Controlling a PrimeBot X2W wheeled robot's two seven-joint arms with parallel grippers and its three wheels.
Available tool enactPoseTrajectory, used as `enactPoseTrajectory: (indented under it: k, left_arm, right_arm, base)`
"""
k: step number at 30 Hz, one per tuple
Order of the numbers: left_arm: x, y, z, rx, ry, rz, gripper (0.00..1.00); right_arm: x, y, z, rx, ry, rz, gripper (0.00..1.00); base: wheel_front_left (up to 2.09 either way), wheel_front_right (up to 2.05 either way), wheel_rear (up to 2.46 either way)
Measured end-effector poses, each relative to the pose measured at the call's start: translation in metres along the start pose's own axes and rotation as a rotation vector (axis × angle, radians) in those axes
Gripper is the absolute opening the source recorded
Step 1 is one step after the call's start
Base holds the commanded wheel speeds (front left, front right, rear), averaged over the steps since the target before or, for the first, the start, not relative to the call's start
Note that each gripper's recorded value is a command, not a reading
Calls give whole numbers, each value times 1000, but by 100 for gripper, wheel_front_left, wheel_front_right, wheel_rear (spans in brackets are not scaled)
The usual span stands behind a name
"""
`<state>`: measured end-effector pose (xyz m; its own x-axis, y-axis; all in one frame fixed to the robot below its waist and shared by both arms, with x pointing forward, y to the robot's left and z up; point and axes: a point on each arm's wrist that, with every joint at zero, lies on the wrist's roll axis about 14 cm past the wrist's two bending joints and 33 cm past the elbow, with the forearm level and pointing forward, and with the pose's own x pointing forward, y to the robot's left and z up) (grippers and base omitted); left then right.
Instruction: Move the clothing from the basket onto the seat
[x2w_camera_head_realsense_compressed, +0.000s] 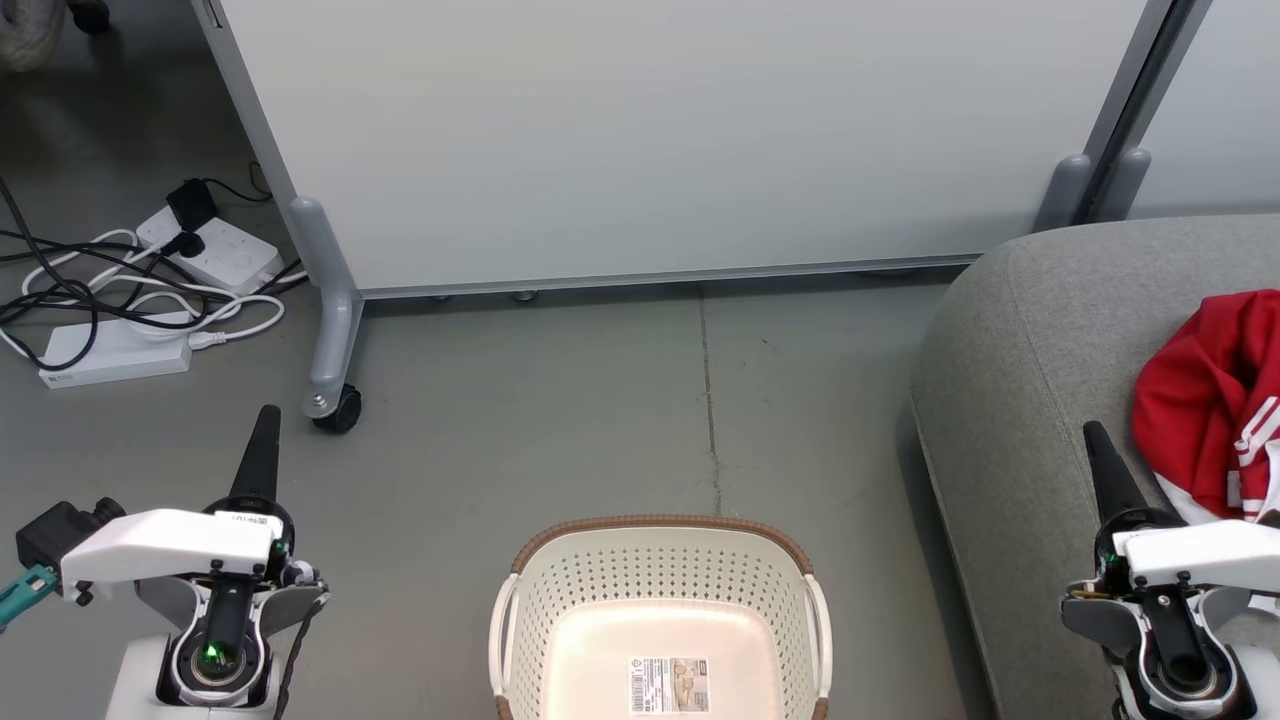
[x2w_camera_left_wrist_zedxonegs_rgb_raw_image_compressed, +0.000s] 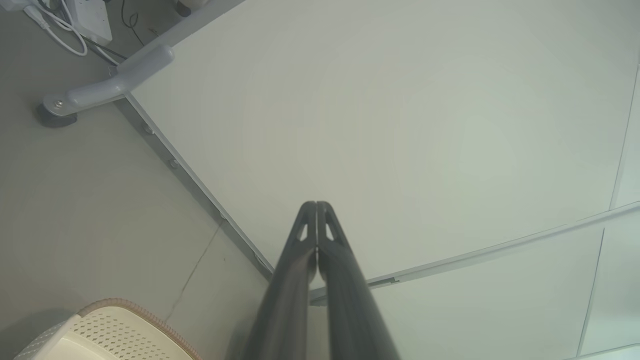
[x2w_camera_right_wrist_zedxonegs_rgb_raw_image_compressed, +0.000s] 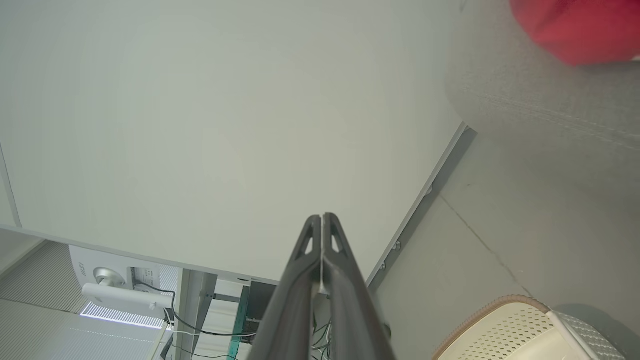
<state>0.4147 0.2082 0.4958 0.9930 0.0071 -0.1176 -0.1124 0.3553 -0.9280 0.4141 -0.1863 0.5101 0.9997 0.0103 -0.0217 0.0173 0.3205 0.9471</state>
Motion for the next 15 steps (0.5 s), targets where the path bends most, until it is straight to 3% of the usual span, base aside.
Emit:
enactPoseTrajectory:
  k: [15]
  left_arm:
    - [10, -9, -2, -142, 15, -30, 0]
  right_arm:
    - [7, -2, 5, 129, -21, -10, 0]
  base:
    - [0, 0, 0]
